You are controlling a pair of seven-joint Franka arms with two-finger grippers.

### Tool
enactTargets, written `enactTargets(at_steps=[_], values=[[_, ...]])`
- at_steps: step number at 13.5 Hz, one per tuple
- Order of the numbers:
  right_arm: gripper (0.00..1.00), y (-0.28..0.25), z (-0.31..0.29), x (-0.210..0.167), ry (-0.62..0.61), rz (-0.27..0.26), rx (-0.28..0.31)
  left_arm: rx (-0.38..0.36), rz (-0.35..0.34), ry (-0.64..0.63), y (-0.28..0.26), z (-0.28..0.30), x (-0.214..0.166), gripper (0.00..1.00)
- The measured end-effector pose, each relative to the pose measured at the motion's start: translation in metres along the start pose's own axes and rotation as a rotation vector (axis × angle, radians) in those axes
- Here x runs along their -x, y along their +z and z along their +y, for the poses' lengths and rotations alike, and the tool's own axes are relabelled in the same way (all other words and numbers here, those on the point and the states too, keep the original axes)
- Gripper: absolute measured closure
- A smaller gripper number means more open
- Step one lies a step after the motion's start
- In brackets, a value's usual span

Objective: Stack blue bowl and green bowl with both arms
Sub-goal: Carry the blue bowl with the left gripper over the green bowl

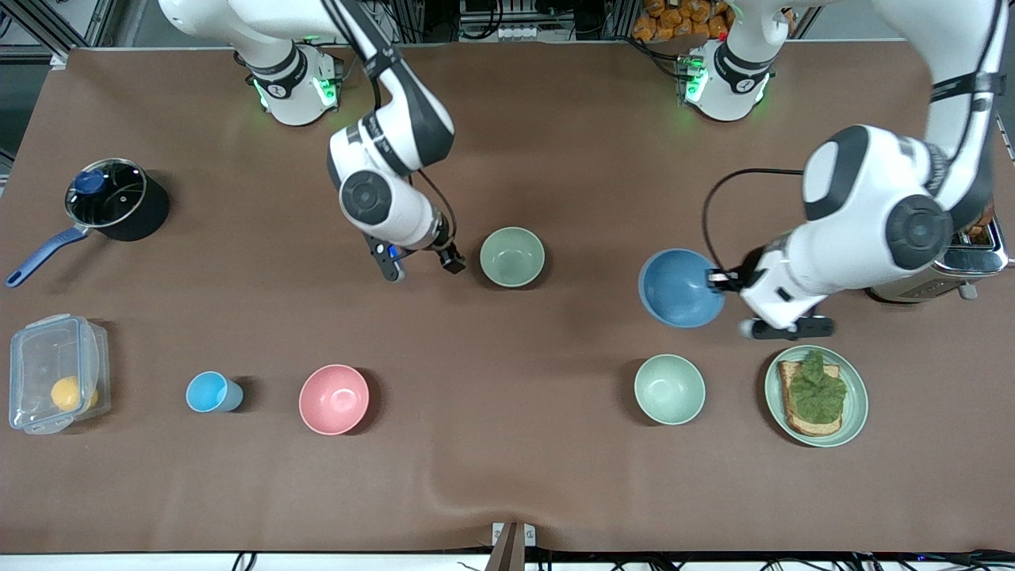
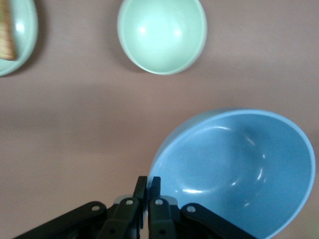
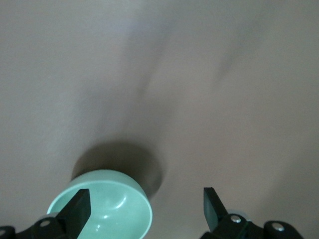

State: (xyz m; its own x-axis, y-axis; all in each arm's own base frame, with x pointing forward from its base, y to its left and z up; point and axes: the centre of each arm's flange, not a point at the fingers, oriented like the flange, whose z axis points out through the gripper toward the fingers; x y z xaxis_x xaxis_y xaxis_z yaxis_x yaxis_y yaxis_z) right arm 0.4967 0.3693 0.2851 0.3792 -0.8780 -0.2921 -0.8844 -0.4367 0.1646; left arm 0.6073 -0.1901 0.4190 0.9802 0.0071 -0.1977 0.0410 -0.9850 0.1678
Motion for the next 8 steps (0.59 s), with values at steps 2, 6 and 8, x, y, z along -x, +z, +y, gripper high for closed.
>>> enactTargets(at_steps=[2, 6, 8], values=[[0.0, 0.015, -0.005, -0.018, 0.043, -0.017, 0.008, -0.005, -0.03, -0.003, 0.023, 0.032, 0.008, 0.95], [0.0, 0.043, -0.015, -0.028, 0.114, -0.094, -0.033, -0.025, -0.046, -0.027, 0.082, 0.098, 0.033, 0.95], [0.0, 0.054, -0.019, -0.033, 0.133, -0.106, -0.049, -0.036, -0.052, -0.049, 0.105, 0.118, 0.047, 0.95]])
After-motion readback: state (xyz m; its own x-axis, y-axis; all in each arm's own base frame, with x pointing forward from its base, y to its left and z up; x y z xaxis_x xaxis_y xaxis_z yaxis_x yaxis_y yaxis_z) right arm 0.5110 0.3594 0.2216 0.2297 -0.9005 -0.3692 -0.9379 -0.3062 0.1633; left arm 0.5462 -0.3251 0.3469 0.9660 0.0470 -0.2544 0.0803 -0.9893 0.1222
